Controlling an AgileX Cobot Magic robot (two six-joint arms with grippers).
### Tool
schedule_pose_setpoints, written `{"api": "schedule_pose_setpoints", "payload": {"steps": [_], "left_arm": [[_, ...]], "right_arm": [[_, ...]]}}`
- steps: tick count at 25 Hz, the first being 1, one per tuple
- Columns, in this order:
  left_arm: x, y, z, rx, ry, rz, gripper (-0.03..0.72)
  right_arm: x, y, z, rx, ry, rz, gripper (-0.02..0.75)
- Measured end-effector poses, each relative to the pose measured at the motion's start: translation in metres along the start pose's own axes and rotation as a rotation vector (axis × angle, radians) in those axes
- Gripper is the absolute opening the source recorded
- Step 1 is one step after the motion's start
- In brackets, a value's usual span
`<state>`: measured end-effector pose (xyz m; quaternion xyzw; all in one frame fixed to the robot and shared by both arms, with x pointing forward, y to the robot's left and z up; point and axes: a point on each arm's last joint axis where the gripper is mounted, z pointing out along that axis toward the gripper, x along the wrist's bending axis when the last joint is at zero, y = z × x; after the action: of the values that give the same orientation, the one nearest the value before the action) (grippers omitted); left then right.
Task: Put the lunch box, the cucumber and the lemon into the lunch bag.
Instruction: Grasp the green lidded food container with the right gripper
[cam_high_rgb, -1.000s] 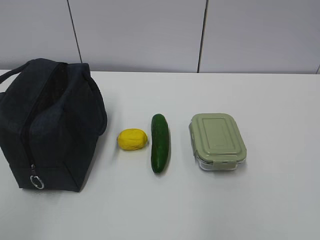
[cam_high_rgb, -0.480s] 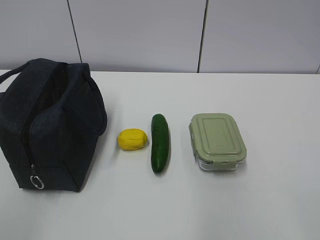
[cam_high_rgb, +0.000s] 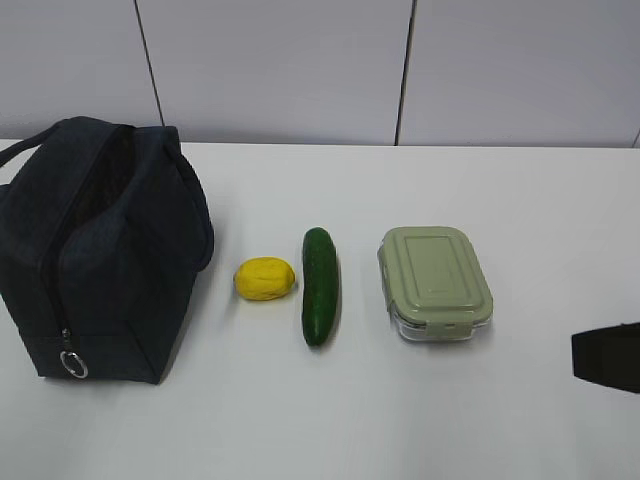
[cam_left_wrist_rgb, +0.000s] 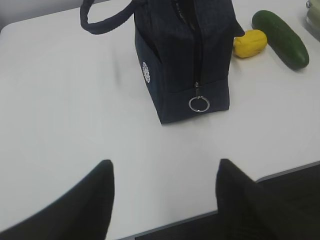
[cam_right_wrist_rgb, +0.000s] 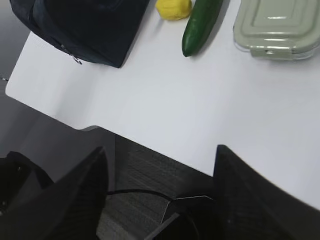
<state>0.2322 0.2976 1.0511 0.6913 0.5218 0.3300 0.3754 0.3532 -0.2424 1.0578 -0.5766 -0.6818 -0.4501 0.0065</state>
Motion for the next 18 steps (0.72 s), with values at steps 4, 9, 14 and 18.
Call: {"api": "schedule_pose_setpoints", "payload": {"steps": [4, 9, 14, 18], "left_arm": [[0.0, 0.0, 0.0, 0.0, 0.0, 0.0, 0.447], [0.0, 0.0, 0.0, 0.0, 0.0, 0.0, 0.447], [0.0, 0.0, 0.0, 0.0, 0.0, 0.0, 0.447], [0.0, 0.0, 0.0, 0.0, 0.0, 0.0, 0.447]], "right_arm": [[-0.006, 0.021, 0.011, 0.039, 0.01, -0.021, 0.494], [-0.016, 0.047, 0.028, 0.093, 0.014, -0.028, 0.493], [-0.038, 0.061, 0.038, 0.12, -0.011, 0.0, 0.493], [-0.066, 0.066, 0.035, 0.11, -0.038, 0.052, 0.493]]}}
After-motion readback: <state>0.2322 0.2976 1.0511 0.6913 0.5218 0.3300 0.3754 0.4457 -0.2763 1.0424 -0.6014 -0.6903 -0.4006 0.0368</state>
